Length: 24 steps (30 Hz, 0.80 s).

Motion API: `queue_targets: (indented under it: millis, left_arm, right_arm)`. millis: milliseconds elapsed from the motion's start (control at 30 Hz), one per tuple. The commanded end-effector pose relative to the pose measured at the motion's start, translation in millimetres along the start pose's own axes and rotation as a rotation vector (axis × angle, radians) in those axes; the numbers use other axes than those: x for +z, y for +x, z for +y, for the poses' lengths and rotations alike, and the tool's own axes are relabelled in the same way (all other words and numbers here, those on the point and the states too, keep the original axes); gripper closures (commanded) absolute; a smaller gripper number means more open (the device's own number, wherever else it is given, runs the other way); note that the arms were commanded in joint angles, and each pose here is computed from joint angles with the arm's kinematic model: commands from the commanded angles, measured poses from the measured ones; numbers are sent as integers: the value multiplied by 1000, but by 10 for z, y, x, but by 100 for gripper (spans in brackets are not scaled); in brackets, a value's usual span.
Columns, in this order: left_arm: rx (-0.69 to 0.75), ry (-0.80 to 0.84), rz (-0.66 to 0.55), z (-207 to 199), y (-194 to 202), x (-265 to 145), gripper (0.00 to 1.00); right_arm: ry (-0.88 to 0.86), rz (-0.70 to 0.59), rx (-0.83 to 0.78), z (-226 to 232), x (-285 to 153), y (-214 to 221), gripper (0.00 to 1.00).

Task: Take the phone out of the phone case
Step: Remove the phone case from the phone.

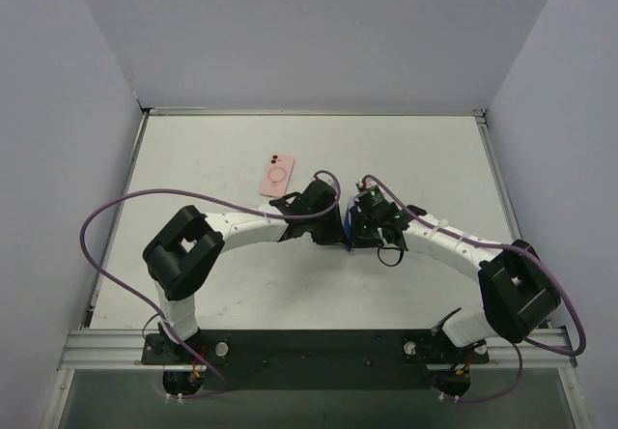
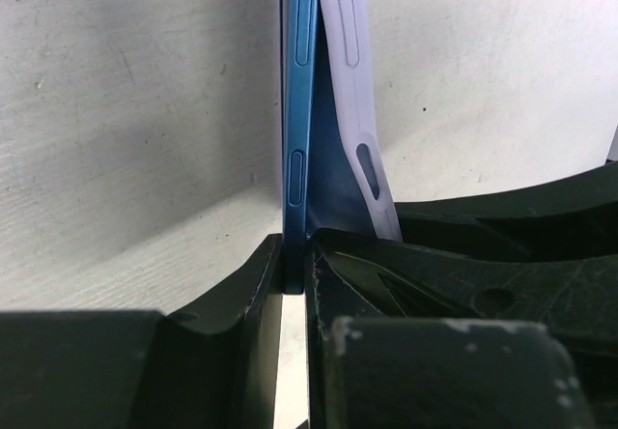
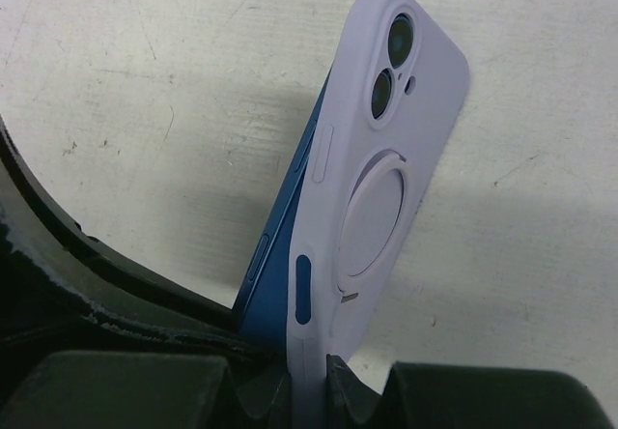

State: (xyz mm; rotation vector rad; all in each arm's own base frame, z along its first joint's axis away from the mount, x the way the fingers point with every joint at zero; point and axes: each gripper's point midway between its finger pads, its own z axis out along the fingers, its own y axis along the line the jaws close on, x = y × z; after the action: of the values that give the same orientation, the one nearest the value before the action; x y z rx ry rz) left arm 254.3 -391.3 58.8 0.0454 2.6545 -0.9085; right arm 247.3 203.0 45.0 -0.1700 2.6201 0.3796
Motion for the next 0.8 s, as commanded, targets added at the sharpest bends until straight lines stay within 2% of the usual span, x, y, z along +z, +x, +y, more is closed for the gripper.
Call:
queue_targets:
  millis: [0, 167, 367, 500, 767]
  left_arm:
    - [-27, -99, -156, 284, -240, 280, 100]
    - [8, -63, -172, 88, -330, -58, 100]
    - [28, -100, -147, 9, -441, -368, 100]
    - [17, -63, -148, -132, -535, -535, 100]
    - [5, 2, -179, -421, -734, -858, 100]
  right_arm:
    - [-116, 107, 66, 174, -141, 237, 100]
    - [-26, 79, 37, -56, -325, 177, 100]
    - [-18, 77, -72, -109, -553, 168, 100]
    - [33, 66, -171, -103, -692, 176, 100]
    - [157, 97, -204, -265, -605, 309, 100]
